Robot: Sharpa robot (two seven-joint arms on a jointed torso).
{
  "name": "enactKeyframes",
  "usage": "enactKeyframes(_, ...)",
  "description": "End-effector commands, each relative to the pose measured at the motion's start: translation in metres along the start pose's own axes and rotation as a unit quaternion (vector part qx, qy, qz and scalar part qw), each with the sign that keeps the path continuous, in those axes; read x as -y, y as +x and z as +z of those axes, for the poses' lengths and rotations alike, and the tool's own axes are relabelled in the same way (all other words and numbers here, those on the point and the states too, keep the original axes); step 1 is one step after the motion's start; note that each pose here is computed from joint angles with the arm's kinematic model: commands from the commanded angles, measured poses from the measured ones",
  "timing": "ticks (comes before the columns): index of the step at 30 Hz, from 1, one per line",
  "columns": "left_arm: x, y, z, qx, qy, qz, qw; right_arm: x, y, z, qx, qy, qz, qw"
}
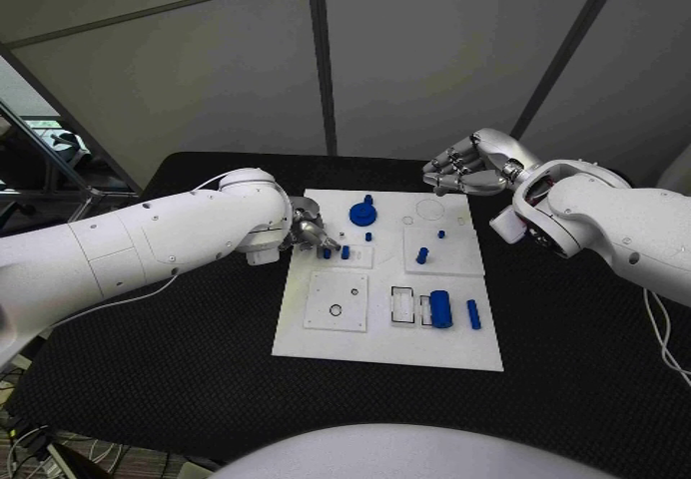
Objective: Assemble the parts on the task board
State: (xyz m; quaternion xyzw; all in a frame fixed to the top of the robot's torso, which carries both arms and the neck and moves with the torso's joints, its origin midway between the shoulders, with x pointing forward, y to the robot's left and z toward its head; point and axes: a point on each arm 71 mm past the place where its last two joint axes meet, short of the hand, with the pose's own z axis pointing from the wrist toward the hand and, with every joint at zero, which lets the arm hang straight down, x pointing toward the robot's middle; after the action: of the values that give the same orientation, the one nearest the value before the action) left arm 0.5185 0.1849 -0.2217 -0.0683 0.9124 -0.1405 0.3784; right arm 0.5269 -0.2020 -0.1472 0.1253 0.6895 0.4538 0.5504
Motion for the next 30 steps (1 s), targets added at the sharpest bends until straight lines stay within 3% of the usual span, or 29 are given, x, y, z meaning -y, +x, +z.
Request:
enactKeyframes(1,0.0010,0.0012,-0.0001,-0.004,-0.001,0.001,1.000,-0.0015,-0.0001,0.0004,-0.003,-0.005,0.000,1.000)
enactKeyframes(17,-0.0027,-0.0002,-0.0004,-0.002,-0.004,-0.001,1.000,-0.0011,-0.0001,0.0008,-0.003,-0.005,0.000,1.000)
enactKeyframes(30,-0.0037,-0.0060,-0.0022,0.029,0.002,-0.037,0.999,-0.0003,0.0003,0.0015,-0.006,-0.003,0.000,1.000)
